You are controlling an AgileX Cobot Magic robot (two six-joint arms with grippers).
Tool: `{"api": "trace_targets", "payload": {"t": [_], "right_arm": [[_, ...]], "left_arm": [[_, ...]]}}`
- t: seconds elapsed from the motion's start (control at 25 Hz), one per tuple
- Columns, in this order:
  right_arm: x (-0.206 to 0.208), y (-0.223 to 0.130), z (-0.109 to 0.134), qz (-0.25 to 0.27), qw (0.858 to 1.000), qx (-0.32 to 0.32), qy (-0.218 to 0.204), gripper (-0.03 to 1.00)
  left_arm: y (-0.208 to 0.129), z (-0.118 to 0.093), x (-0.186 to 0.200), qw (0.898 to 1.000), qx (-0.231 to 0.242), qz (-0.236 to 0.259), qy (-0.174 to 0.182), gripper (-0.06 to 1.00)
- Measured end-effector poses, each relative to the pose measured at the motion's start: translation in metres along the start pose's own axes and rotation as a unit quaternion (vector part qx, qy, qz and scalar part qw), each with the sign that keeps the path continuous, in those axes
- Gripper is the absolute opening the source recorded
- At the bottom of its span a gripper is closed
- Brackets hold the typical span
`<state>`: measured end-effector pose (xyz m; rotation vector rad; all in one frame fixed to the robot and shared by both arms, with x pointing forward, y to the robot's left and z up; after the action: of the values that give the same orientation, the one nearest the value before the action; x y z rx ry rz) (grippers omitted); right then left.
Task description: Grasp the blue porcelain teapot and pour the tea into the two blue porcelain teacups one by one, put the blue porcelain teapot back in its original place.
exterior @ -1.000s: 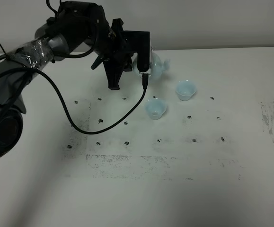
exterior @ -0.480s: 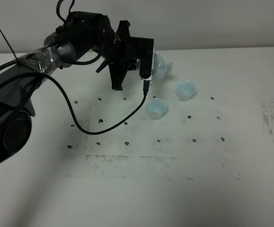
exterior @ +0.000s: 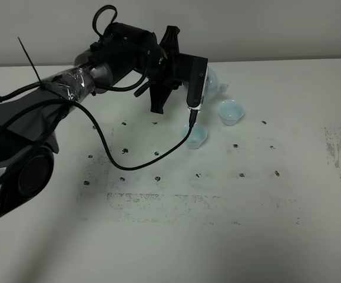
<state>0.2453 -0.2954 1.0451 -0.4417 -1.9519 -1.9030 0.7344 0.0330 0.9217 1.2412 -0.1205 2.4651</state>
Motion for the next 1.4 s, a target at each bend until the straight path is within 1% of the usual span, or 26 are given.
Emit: {"api": "trace_targets", "payload": {"t": [0.2, 0.64, 0.92, 1.12, 1.2, 1.4], "right_arm": [[0.000, 0.000, 0.000, 0.000, 1.000, 0.000, -0.001, 0.54], [0.000, 0.000, -0.001, 0.000, 1.000, 0.002, -0.005, 0.54], [0.000, 0.000, -0.002, 0.000, 1.000, 0.004, -0.009, 0.54], [0.000, 0.000, -0.003, 0.001, 1.000, 0.007, -0.014, 0.54], [0.000, 0.000, -0.005, 0.001, 1.000, 0.012, -0.024, 0.54], [0.000, 0.000, -0.008, 0.002, 0.999, 0.018, -0.036, 0.54]], "left_arm": [[0.003, -0.002, -0.004, 1.000, -0.009, 0.003, -0.001, 0.01], [0.002, -0.001, -0.003, 0.997, -0.068, 0.021, 0.005, 0.01], [0.002, -0.001, -0.003, 0.996, -0.082, 0.027, 0.006, 0.01], [0.009, -0.001, -0.002, 0.995, -0.090, 0.051, 0.013, 0.01], [0.012, 0.000, -0.002, 0.994, -0.089, 0.060, 0.017, 0.01], [0.017, -0.001, 0.000, 0.991, -0.104, 0.080, 0.019, 0.01]]}}
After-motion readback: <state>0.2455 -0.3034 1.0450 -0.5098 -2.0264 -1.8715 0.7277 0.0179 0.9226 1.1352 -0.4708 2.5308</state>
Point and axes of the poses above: a point on each arm's last joint axis where the gripper is mounted, x pointing back along that axis away from the gripper, z along the wrist's bending axis when the last joint is at zero, y = z × x, the point moved 2 cm from there along -x, pointing out along that axis toward the gripper, and after that the axes turned 1 degree about x, right-handed, at the moved point
